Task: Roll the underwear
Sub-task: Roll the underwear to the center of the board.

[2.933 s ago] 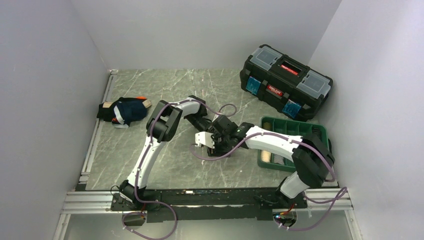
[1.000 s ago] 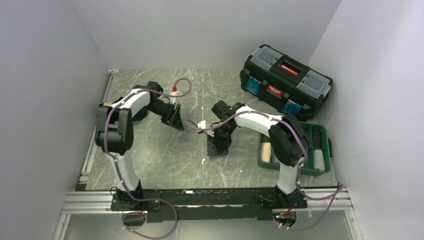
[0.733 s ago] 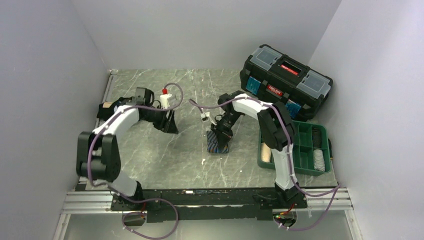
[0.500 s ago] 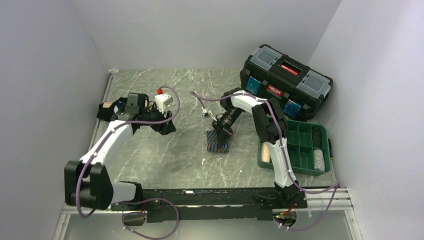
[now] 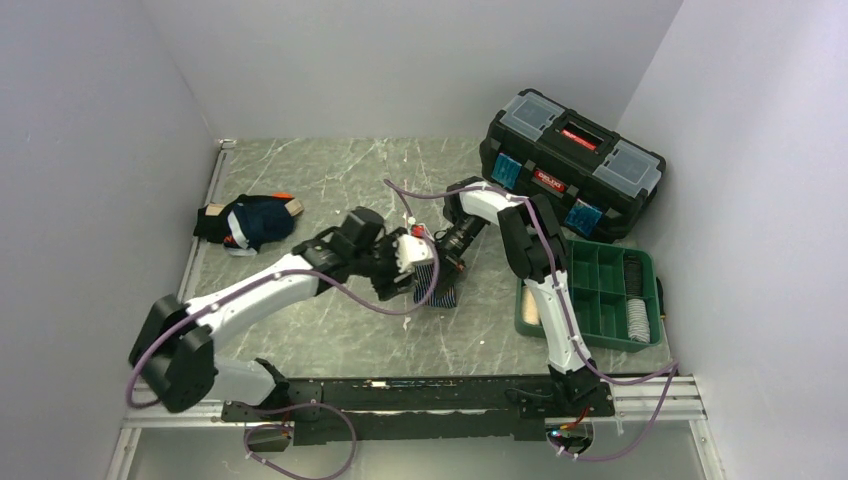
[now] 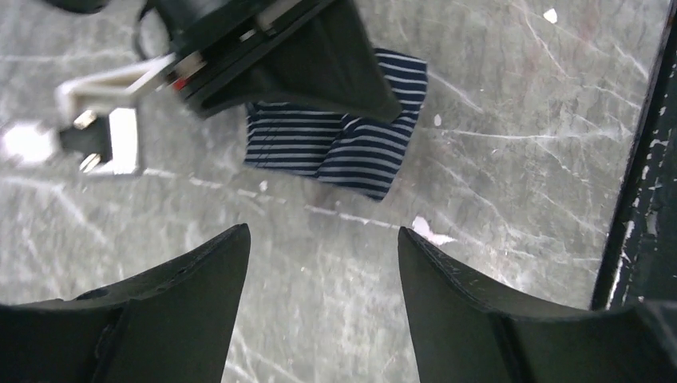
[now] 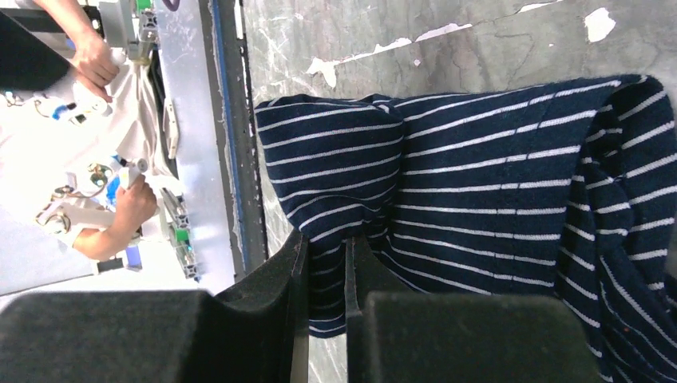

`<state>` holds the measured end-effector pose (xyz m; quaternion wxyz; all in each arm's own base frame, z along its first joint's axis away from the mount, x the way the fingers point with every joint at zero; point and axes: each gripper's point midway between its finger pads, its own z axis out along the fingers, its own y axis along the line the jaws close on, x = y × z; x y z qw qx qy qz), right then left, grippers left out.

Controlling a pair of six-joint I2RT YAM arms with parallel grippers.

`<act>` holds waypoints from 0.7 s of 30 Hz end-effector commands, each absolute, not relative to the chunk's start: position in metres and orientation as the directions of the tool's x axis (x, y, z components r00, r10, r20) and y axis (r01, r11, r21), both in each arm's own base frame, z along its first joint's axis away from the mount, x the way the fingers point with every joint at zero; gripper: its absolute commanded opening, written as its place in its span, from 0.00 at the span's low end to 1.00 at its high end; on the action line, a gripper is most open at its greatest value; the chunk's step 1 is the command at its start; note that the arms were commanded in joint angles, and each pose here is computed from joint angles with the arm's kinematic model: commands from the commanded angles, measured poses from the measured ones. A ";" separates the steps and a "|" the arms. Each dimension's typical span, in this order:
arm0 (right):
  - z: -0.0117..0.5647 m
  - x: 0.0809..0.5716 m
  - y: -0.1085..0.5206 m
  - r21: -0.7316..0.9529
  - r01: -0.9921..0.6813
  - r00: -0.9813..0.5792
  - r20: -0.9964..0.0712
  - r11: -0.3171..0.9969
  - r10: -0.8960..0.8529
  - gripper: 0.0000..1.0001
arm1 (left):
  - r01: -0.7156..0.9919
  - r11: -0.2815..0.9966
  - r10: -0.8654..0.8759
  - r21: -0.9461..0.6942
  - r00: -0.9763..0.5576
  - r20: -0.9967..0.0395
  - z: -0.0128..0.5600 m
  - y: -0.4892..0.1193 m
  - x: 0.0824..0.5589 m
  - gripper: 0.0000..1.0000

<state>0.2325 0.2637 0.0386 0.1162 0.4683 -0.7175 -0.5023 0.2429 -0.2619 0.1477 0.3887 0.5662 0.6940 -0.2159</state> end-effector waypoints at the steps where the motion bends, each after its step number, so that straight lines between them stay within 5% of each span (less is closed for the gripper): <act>1: 0.027 0.235 0.263 0.808 -0.588 -0.492 -0.338 0.021 -0.802 0.01 | 0.955 0.165 0.659 0.246 0.079 -0.748 0.143 -0.302 0.251 0.73; 14: 0.021 0.233 0.260 0.807 -0.589 -0.494 -0.322 0.038 -0.808 0.01 | 0.978 0.070 0.740 0.196 0.081 -0.667 0.076 -0.341 0.251 0.78; 21: 0.019 0.232 0.261 0.811 -0.584 -0.498 -0.317 0.042 -0.807 0.01 | 0.989 0.054 0.745 0.135 0.050 -0.666 0.060 -0.348 0.246 0.69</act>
